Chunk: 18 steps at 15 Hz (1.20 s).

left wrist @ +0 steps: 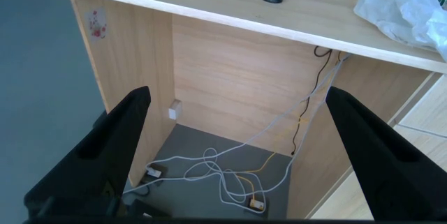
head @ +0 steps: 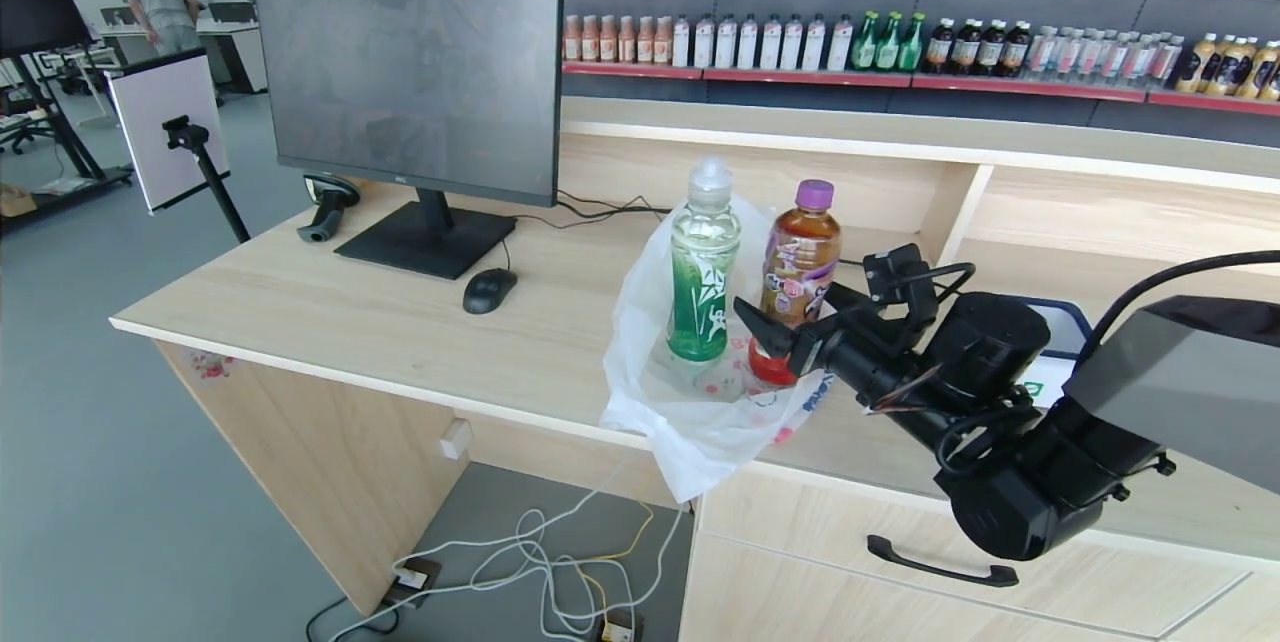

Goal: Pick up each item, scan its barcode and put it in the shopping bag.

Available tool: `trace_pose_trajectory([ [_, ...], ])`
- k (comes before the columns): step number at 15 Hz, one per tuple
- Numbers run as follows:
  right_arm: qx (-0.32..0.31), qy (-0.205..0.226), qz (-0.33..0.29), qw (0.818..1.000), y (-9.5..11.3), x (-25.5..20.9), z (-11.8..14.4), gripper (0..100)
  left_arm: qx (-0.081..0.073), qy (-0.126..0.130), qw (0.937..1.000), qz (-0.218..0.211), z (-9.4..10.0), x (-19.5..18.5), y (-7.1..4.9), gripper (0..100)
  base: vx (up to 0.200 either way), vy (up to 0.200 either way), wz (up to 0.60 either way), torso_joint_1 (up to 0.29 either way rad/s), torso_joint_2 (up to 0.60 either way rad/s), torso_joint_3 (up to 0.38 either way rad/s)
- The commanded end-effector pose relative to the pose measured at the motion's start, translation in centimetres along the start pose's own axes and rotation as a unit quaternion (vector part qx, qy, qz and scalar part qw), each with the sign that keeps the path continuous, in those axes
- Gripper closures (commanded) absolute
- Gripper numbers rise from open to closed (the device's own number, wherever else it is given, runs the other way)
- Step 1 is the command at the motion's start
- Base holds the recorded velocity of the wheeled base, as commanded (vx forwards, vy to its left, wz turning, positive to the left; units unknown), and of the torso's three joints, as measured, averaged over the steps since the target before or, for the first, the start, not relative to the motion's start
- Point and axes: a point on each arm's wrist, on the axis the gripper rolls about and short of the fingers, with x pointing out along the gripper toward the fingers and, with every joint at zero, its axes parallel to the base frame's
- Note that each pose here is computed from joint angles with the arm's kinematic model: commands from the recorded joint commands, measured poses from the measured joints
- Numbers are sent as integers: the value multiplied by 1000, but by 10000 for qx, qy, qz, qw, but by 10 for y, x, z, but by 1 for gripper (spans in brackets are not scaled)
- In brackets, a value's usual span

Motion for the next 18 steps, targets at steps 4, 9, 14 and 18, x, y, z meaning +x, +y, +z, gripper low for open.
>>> trace_pose_trajectory([
  [4, -98, -134, -9, 9999, 16, -70, 60, 0, 1, 0, 10000, 3, 0, 0, 0, 0, 0, 0, 0, 0, 0, 0],
  [9, -231, 275, -269, 9990, 34, -191, 77, 0, 1, 8, 10000, 3, 0, 0, 0, 0, 0, 0, 0, 0, 0, 0],
  [14, -431, 490, -255, 9975, 56, -272, 97, 0, -7, 8, 10000, 3, 0, 0, 0, 0, 0, 0, 0, 0, 0, 0],
  [18, -847, 1469, -55, 9855, 75, -352, 61, 0, 1, 8, 10000, -4, 0, 0, 0, 0, 0, 0, 0, 0, 0, 0],
])
